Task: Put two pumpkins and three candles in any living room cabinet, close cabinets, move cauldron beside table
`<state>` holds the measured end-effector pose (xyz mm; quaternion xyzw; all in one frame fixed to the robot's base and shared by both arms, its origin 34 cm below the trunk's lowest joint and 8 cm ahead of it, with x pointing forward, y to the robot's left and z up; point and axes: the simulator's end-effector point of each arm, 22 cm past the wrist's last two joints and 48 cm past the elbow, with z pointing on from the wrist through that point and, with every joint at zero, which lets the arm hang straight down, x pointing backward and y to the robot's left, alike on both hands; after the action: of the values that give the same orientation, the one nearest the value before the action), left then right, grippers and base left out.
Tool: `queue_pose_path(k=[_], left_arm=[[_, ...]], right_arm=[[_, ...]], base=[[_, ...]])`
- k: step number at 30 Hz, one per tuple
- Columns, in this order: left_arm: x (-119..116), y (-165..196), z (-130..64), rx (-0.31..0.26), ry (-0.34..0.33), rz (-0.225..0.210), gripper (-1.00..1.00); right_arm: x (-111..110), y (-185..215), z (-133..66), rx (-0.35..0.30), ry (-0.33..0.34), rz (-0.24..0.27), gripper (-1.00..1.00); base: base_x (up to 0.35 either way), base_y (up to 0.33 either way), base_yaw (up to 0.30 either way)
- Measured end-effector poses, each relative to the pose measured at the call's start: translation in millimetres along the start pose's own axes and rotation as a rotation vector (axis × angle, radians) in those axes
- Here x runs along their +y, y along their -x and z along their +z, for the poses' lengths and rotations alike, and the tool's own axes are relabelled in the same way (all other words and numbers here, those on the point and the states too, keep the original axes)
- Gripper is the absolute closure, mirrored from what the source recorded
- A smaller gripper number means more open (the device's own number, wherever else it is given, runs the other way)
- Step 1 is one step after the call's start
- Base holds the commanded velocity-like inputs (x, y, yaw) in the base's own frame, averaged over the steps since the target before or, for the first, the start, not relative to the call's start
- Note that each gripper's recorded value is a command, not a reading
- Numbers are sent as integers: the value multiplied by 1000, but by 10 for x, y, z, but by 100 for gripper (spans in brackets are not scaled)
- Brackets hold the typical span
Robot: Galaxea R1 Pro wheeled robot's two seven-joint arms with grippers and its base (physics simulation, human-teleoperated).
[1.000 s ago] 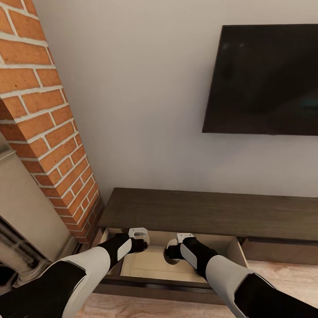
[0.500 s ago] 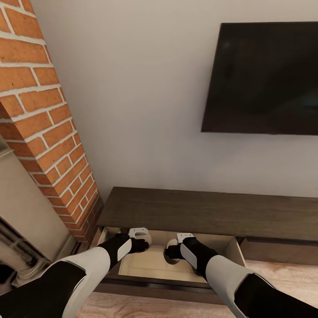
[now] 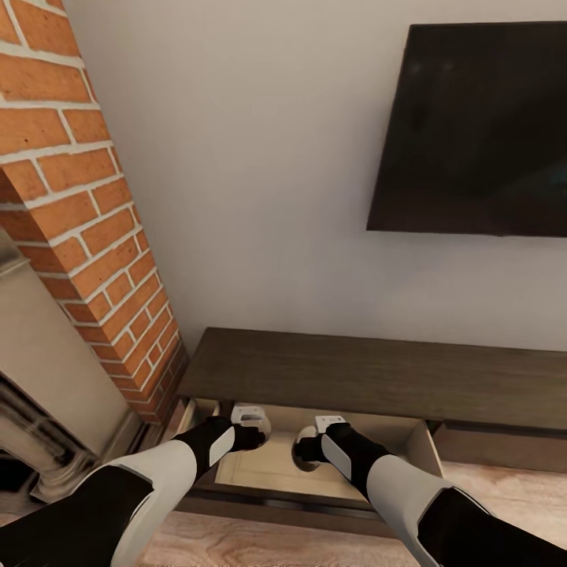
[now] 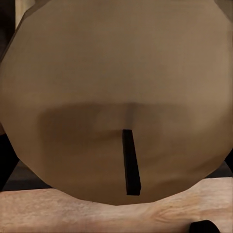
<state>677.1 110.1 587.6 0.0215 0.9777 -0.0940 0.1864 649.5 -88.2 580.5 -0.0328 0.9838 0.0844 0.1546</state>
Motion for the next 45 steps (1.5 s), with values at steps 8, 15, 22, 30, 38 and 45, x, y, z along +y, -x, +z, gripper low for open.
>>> queue_pose_path(k=[8, 15, 22, 30, 38, 45], left_arm=[[-50, -58, 49, 15, -27, -2, 100], [-86, -111, 91, 28, -47, 3, 100], [-83, -131, 107, 32, -47, 2, 100], [-84, -123, 106, 31, -47, 2, 100], [-79, -158, 136, 38, -47, 1, 100], [-71, -208, 178, 49, -47, -1, 100]], right_arm=[[-7, -51, 51, 13, 0, 2, 100], [-13, -97, 95, 24, 1, 5, 100], [-14, -96, 110, 20, 1, 5, 100], [-17, 46, 109, -45, 1, 14, 100], [-22, 22, 140, -41, 1, 17, 100], [-48, -46, 190, -25, -3, 21, 100]], base=[[0, 0, 5], [0, 0, -23], [0, 0, -13], [0, 0, 0], [0, 0, 0], [0, 0, 0]])
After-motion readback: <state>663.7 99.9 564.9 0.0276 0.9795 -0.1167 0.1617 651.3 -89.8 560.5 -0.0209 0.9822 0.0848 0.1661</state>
